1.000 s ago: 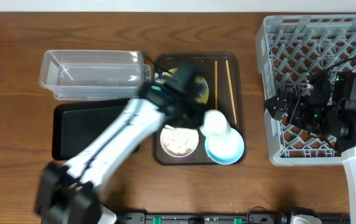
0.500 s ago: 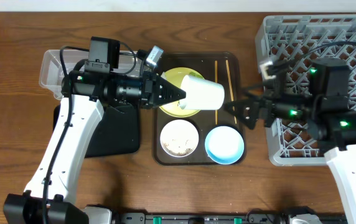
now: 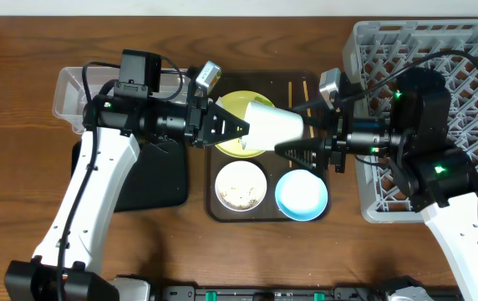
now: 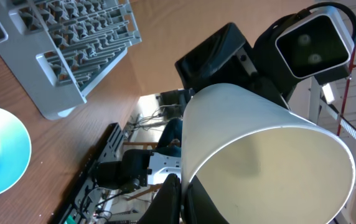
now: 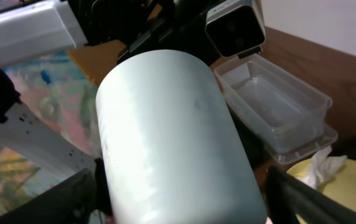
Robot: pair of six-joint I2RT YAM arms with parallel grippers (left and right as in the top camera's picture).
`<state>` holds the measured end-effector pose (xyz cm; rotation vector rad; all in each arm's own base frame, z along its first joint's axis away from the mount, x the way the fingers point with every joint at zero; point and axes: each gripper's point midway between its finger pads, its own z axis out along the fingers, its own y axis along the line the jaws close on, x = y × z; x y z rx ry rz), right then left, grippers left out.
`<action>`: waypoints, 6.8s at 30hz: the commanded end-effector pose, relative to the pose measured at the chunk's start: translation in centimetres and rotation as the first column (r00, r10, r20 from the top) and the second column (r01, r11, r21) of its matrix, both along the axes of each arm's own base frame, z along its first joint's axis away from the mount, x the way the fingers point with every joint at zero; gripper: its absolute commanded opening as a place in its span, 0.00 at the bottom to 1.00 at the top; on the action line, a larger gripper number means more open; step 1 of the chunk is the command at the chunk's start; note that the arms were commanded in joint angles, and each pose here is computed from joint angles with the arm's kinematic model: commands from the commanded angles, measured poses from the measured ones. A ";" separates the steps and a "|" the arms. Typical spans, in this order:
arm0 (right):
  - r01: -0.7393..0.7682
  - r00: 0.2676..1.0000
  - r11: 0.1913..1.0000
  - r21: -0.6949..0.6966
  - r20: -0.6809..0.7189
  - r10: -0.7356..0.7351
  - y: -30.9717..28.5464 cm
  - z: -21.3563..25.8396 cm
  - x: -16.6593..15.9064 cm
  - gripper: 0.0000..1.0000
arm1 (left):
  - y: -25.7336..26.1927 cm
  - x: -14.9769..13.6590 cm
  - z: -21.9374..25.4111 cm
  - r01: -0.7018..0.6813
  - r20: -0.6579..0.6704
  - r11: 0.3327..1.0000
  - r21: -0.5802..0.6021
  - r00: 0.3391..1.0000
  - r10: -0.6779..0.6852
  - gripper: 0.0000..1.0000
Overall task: Sort waste into correct bins and load items into the dishwasher rack
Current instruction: 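Grasp the cup with the right gripper and open the left gripper, then carry the white cup with the right gripper into the grey rack, then grasp the snack wrapper with the left gripper and drop it in the clear bin, then grasp the white tissue with the left gripper and drop it in the clear bin, then reach the left gripper to the pink rice bowl and grasp its rim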
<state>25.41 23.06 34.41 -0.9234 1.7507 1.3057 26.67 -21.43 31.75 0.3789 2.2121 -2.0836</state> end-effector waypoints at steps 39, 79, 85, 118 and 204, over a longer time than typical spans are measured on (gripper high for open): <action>0.647 0.387 0.414 -0.640 -0.193 -0.902 -19.3 -11.5 2.6 0.45 | 0.1 -0.3 0.4 0.011 0.016 1.000 -0.026 1.000 -0.011 0.15; 0.458 0.238 0.333 -0.824 -0.248 -0.939 -22.0 -15.1 4.2 0.93 | -0.2 1.0 -8.8 -0.142 0.063 0.854 0.501 0.990 0.127 0.36; 0.551 0.477 0.562 -0.617 -0.320 -0.818 -17.8 -9.8 4.8 0.95 | 3.1 3.7 -14.2 -0.384 0.316 0.421 0.822 0.922 0.224 0.44; 0.522 0.478 0.564 -0.640 -0.328 -0.815 -16.7 -9.9 3.3 0.98 | -3.8 14.1 -27.6 -0.423 0.449 0.466 0.777 0.891 0.061 0.06; 0.496 0.461 0.557 -0.666 -0.342 -0.819 -16.8 -10.4 2.5 0.99 | 12.9 14.7 -12.8 -0.624 0.559 0.204 0.755 0.774 0.297 0.70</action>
